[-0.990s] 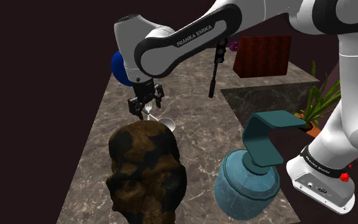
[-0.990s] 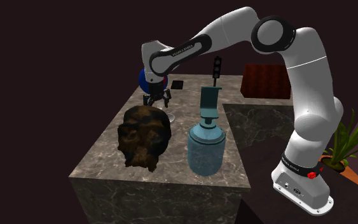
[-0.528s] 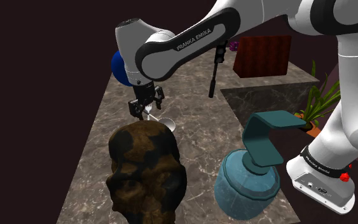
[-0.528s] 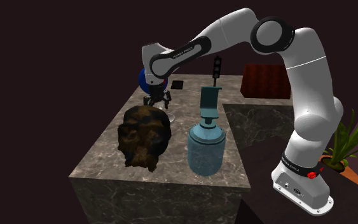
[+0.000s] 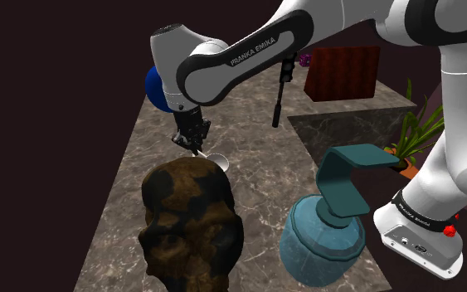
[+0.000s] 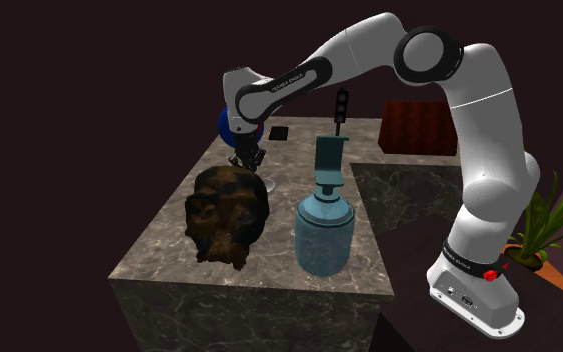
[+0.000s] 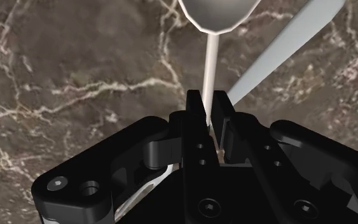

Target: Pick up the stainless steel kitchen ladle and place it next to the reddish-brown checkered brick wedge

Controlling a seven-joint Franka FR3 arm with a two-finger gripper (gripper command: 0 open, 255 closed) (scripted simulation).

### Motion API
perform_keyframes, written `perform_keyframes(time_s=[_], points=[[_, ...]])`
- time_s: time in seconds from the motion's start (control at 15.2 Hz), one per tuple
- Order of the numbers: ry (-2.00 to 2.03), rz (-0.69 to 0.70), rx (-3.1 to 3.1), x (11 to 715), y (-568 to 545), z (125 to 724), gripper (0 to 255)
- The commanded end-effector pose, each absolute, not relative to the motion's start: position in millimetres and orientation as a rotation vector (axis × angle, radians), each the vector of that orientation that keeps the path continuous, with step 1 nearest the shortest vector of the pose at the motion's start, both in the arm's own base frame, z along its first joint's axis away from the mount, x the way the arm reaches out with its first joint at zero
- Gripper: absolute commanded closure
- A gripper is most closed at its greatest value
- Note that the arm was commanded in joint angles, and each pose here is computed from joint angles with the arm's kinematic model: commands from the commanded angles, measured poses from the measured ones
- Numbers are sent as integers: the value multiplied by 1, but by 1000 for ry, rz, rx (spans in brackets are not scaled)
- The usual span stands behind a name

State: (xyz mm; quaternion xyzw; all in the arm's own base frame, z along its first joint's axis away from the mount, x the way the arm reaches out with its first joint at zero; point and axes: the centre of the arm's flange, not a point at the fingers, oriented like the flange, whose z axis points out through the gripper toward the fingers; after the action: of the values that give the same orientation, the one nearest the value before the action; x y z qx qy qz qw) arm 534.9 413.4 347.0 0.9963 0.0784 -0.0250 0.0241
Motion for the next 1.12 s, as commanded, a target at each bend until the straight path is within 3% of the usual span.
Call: perform_keyframes(time_s=[0.0, 1.06], points=[[242, -77, 3083, 535, 413, 347, 255], [243, -77, 3083, 535, 413, 421, 255]])
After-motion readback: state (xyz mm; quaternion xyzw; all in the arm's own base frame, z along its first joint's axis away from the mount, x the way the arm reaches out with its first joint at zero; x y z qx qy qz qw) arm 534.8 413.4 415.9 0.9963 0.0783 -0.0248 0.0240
